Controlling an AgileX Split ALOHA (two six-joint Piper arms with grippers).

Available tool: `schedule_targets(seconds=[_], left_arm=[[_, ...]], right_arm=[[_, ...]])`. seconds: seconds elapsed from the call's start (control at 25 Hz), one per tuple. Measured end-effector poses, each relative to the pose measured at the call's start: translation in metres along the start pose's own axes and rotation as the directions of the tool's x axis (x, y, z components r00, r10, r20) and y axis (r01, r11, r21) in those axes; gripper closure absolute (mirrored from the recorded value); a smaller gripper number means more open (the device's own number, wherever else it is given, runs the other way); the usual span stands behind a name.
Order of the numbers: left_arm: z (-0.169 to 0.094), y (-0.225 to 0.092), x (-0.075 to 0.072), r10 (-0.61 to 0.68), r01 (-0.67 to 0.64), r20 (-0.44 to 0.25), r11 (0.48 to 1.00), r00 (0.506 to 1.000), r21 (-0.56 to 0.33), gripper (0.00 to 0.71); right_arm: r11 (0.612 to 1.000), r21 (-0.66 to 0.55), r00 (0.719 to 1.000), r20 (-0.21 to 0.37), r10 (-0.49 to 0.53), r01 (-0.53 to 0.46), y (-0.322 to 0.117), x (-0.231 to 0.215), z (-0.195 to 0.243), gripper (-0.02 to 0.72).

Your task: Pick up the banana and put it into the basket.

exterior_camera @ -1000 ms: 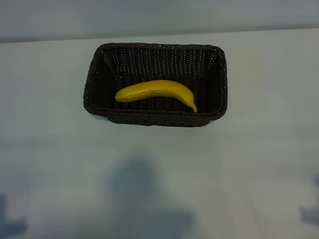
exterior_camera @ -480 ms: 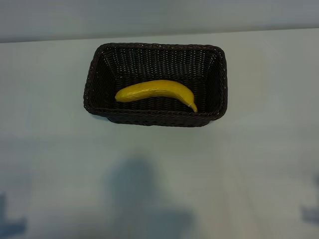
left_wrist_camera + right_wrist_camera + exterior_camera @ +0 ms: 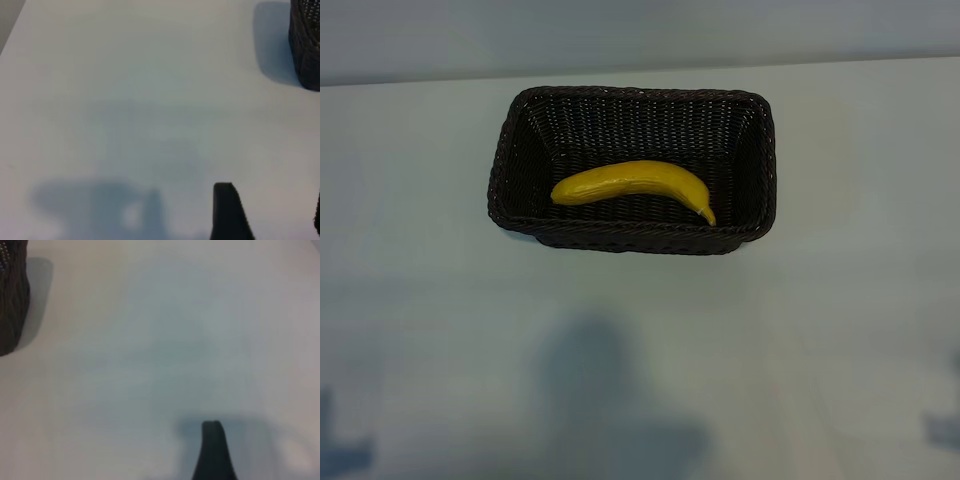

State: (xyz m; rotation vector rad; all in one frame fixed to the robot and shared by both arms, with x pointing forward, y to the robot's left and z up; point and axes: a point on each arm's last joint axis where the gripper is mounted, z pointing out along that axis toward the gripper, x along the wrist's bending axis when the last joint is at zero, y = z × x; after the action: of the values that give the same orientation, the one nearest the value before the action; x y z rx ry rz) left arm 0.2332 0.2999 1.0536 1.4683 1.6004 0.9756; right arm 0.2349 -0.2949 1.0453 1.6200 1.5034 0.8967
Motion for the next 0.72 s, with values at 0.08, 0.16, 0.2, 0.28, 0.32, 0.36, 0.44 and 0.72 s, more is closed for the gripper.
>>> schedule_targets(seconds=[0.08,0.16,0.2,0.28,0.32,0.36,0.44,0.72], left_arm=[[0.0,0.0,0.0,0.0,0.0,0.0,1.0,1.0,0.0,0.262],[0.0,0.0,0.0,0.0,0.0,0.0,1.0,1.0,0.0,0.262],[0.0,0.0,0.0,0.0,0.0,0.0,1.0,1.0,0.0,0.262],[0.0,0.0,0.0,0.0,0.0,0.0,1.0,1.0,0.0,0.262],[0.0,0.0,0.0,0.0,0.0,0.0,1.0,1.0,0.0,0.262],[0.0,0.0,0.0,0.0,0.0,0.0,1.0,1.0,0.0,0.262],[0.0,0.0,0.0,0.0,0.0,0.0,1.0,1.0,0.0,0.262],[0.0,0.0,0.0,0.002,-0.002,0.0,1.0,1.0,0.0,0.262]], right_arm=[[1.0,0.0,1.0,0.0,0.0,0.0,0.0,0.0,0.0,0.185],[1.0,0.0,1.0,0.003,0.002,-0.002,0.0,0.0,0.0,0.185],[1.0,0.0,1.0,0.008,0.005,-0.005,0.0,0.0,0.0,0.185],[1.0,0.0,1.0,0.024,0.013,-0.013,0.0001,0.0001,0.0001,0.185],[1.0,-0.001,0.999,0.036,0.02,-0.02,0.0001,0.0002,0.0002,0.185],[1.0,-0.001,0.998,0.048,0.027,-0.027,0.0001,0.0002,0.0002,0.185],[0.999,-0.002,0.998,0.059,0.033,-0.033,0.0002,0.0003,0.0003,0.185],[0.999,-0.002,0.997,0.061,0.037,-0.037,0.0002,0.0003,0.0003,0.185]])
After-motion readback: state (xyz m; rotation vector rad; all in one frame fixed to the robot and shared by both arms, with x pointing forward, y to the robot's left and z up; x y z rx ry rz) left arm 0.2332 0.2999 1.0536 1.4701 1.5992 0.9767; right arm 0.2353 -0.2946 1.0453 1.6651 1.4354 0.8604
